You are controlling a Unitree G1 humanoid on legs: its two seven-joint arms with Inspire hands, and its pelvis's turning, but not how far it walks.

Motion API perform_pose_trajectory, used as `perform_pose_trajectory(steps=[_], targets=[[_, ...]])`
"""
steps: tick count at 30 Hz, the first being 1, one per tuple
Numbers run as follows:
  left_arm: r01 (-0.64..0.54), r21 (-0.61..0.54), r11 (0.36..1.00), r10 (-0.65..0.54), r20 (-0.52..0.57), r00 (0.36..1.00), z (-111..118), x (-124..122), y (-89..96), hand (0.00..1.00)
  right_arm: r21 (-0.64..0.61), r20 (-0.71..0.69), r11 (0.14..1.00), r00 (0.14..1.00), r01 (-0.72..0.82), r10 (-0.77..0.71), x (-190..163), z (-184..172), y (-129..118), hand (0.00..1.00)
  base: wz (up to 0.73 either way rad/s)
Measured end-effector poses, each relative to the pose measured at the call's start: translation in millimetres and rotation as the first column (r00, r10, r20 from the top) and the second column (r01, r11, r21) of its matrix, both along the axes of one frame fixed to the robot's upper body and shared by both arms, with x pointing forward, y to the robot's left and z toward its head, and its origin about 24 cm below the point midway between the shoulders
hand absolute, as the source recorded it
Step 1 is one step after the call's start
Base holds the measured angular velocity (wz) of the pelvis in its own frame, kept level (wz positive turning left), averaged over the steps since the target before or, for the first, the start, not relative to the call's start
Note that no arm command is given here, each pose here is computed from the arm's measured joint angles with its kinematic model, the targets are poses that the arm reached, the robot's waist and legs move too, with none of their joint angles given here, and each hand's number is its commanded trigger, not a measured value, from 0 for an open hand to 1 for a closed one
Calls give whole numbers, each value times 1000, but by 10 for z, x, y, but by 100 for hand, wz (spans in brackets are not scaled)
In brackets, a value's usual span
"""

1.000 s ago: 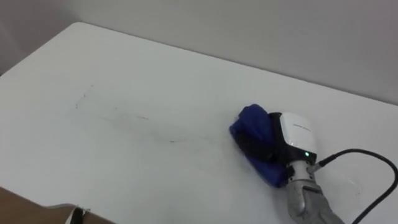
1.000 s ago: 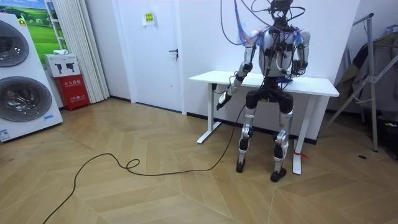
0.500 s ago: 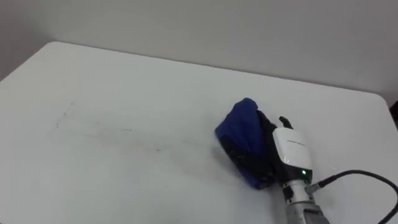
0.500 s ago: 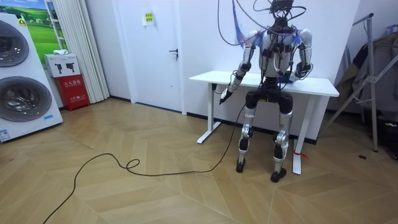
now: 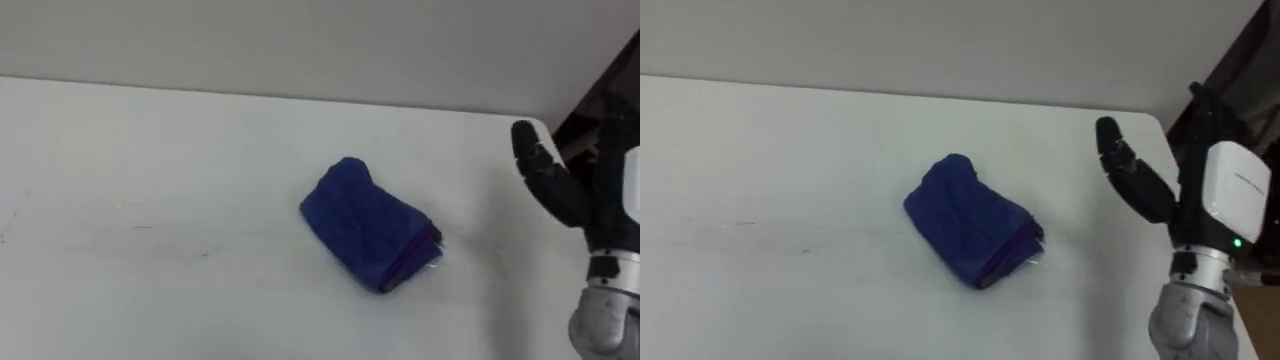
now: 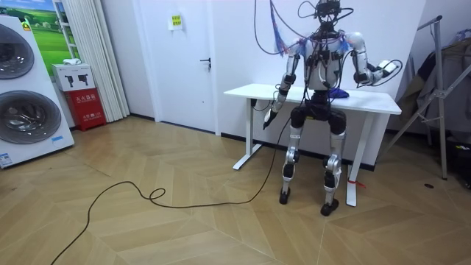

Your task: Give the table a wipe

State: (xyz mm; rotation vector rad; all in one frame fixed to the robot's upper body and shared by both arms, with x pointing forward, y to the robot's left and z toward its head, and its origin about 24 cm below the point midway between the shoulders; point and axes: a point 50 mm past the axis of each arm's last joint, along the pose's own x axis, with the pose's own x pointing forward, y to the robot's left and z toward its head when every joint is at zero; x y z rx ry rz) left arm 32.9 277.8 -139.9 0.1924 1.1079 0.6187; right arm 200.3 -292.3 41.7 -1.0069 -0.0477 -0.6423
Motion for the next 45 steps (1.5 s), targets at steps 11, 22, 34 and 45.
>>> perform_pose_trajectory(steps=[11,22,34,45], targets=[[-61,5,998,61,-17,998,5,-95,65,0,284,-116,862,908,420,-404,-567,-476,-580,0,-4],[-119,24,993,119,-16,993,43,-172,180,0,384,-455,467,603,797,-655,-1535,-1199,-747,0,-3],[-188,-16,982,185,-96,978,-23,-408,121,0,325,-793,-125,197,937,-576,-2711,-1713,-269,0,3],[-53,-101,993,37,-156,987,-155,-269,-131,0,228,-915,446,348,865,-207,-2083,-1922,20,0,1]])
